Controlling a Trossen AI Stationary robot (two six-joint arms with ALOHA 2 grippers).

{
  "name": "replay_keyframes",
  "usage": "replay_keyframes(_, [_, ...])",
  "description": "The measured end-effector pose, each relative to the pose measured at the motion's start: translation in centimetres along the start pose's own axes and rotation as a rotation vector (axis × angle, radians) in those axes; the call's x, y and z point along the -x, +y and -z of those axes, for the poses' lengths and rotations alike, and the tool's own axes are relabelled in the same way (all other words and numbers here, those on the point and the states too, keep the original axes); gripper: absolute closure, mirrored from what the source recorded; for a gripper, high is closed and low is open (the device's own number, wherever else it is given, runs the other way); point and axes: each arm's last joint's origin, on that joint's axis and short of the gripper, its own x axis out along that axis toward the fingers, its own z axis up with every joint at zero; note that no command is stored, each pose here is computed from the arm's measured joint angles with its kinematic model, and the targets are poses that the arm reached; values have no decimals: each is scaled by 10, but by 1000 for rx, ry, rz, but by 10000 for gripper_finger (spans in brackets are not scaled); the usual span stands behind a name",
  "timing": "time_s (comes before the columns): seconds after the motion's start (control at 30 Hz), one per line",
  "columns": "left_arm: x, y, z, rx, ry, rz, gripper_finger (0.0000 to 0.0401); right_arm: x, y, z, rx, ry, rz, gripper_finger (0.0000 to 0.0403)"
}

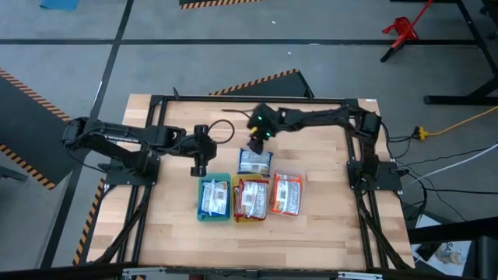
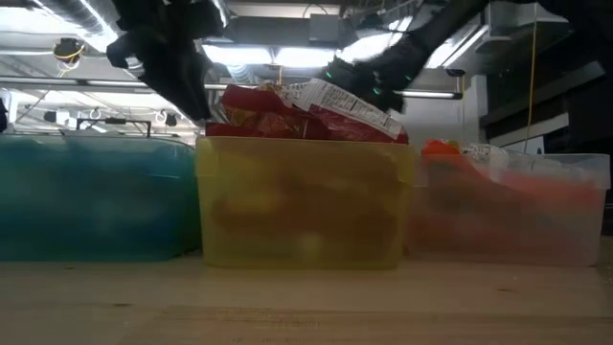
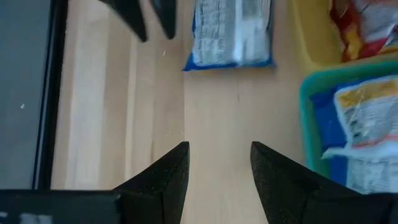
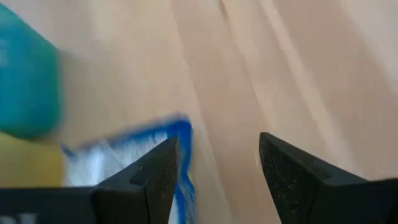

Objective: Sort Maruchan noodles
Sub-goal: Put the blue noodle pack into the green bin

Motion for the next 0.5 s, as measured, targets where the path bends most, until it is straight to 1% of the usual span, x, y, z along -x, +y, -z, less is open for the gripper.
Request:
replay_keyframes(0.07, [-2, 3, 2, 3, 8, -6, 236, 8, 6, -24, 51, -33, -35, 194])
replay_keyframes(0.13, [-4, 5, 3, 14, 8, -3, 236, 21, 11, -42, 83, -40, -40, 194])
replay_keyframes(0.2, [-5, 6, 4, 24, 8, 30, 236, 35, 18, -49, 93, 25, -38, 194])
replay_keyframes(0.27, [-5, 7, 4, 33, 4, 49, 236, 45, 27, -52, 119, 87, -4, 194])
replay_keyframes(0.37, [-6, 9, 4, 40, -1, 44, 236, 44, 43, -40, 179, 204, 66, 194])
replay_keyframes(0.5, [-6, 10, 2, 48, -18, 39, 236, 26, 66, -13, 258, 290, 57, 194])
